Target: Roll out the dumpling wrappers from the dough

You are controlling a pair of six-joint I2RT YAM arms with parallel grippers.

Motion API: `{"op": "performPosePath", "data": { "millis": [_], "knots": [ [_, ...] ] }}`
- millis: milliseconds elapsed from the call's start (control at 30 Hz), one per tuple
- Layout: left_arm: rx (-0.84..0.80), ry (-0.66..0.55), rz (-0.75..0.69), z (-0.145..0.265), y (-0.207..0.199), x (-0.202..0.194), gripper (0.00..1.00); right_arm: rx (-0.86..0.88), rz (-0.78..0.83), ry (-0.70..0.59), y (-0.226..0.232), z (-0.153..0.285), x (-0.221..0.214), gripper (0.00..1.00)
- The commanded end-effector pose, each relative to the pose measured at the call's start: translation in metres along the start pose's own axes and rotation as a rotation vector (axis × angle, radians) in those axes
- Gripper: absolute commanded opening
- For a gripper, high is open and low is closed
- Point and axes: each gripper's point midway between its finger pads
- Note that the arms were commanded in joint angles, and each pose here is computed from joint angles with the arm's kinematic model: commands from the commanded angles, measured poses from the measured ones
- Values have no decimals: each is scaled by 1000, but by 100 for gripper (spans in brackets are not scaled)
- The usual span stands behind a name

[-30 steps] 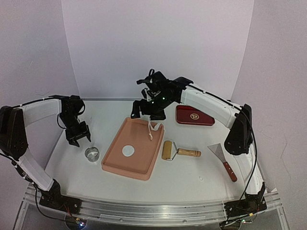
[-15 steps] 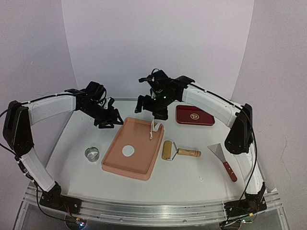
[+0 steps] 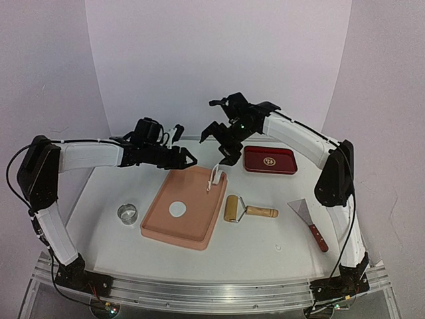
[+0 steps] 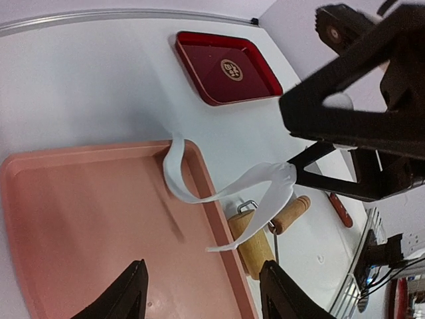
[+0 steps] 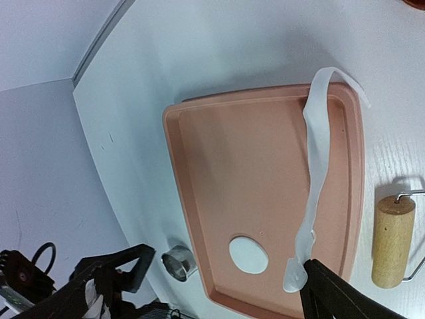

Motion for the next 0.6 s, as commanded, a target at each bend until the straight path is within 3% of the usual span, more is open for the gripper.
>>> {"op": "performPosePath", "data": {
  "millis": [0, 400, 567],
  "knots": [
    [-75, -59, -191, -25, -33, 23, 58, 82, -71, 27, 23, 12, -2, 98],
    [-91, -39, -219, -59, -31, 31, 34, 72, -80, 41, 16, 10, 0, 98],
    [-140, -25, -207, -52, -42, 23, 38, 73, -92, 8, 14, 15, 17, 98]
  ]
}}
Point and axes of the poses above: each gripper's point midway between its finger pads, its own z axis back along the fingers, its own y axis along the line the jaws close on, x = y × z, and after that the axes turned 9 degrees about -z, right-handed
